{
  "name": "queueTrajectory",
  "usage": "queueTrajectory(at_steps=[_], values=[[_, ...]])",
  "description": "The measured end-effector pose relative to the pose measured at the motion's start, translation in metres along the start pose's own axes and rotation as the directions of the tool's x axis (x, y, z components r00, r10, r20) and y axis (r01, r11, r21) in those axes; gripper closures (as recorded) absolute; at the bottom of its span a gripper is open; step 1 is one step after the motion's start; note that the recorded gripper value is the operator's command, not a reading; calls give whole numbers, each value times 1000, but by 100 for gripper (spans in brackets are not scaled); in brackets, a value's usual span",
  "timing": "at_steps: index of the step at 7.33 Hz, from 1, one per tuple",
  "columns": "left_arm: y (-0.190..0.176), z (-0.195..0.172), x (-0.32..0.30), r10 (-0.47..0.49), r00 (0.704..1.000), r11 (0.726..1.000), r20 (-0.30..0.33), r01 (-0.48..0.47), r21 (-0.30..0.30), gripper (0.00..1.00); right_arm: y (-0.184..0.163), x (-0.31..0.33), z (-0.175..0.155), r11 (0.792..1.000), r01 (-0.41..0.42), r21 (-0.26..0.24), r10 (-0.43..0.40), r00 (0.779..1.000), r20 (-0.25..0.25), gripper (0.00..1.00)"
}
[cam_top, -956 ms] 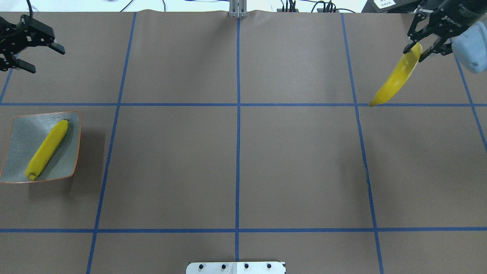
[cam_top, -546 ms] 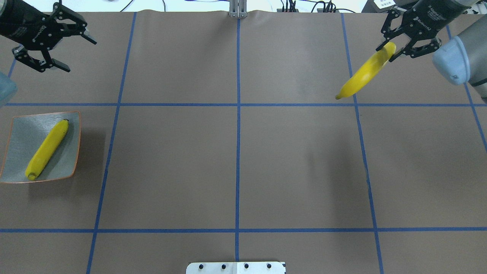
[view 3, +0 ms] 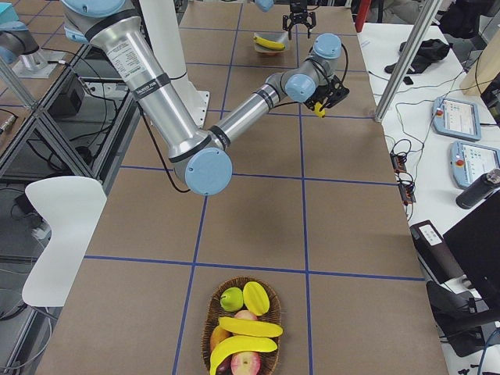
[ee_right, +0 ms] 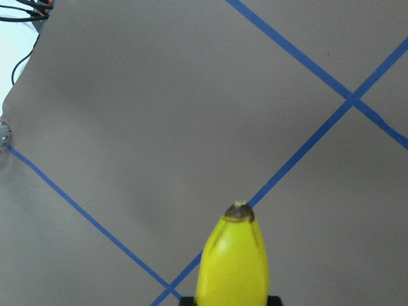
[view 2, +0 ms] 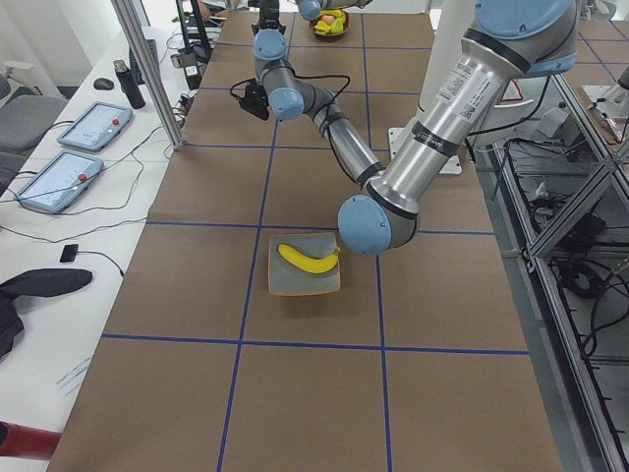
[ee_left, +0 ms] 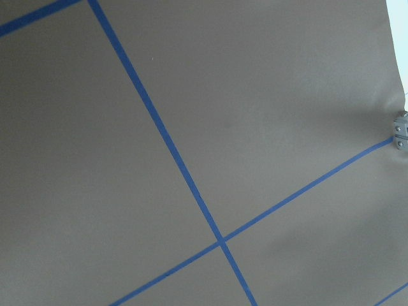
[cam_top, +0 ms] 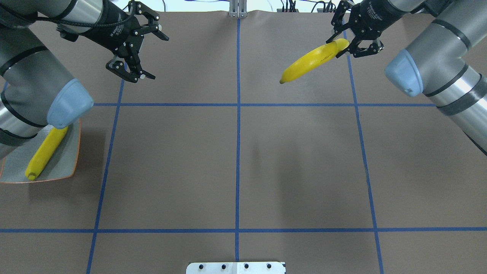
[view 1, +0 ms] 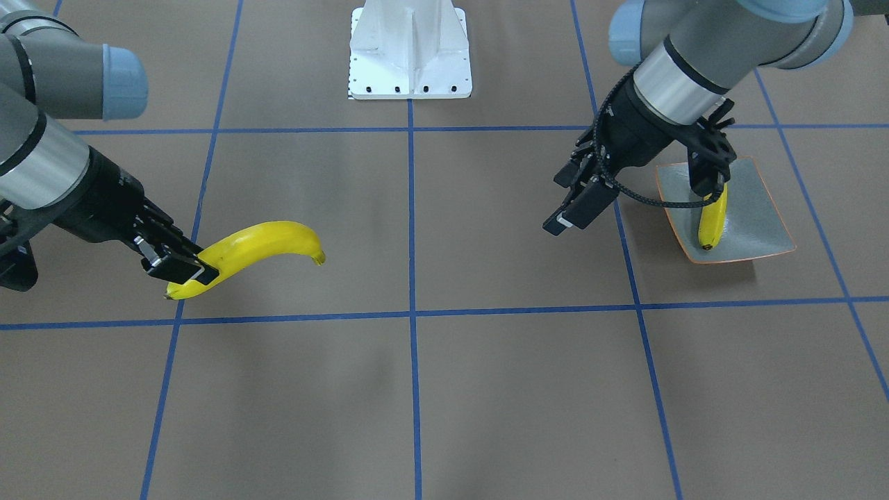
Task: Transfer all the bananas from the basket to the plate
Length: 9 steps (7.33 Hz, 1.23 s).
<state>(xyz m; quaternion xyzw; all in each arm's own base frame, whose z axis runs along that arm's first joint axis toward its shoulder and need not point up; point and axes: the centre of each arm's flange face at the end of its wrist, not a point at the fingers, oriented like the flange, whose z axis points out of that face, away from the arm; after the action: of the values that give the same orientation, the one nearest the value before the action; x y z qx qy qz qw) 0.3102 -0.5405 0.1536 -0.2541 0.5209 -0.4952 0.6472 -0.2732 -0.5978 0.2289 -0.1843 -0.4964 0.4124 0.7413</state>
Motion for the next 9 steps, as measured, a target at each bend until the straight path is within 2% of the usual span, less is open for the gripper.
queueTrajectory(at_steps=[2, 4, 6, 9], values=[[50, 12, 5, -106, 993, 994, -44, 106, -15, 0, 41, -10, 16, 997, -75, 3, 75, 995, 70, 100], [76, 29, 3, -145, 987, 989, -63, 144, -16, 0, 80, -16, 24, 993, -119, 15, 116, 985, 129, 100], [92, 38, 3, -171, 982, 985, -82, 170, -21, 0, 98, -22, 21, 989, -150, 10, 146, 976, 161, 100], [117, 54, 14, -208, 972, 978, -114, 207, -20, 0, 116, -28, 19, 981, -192, -5, 190, 965, 183, 100]])
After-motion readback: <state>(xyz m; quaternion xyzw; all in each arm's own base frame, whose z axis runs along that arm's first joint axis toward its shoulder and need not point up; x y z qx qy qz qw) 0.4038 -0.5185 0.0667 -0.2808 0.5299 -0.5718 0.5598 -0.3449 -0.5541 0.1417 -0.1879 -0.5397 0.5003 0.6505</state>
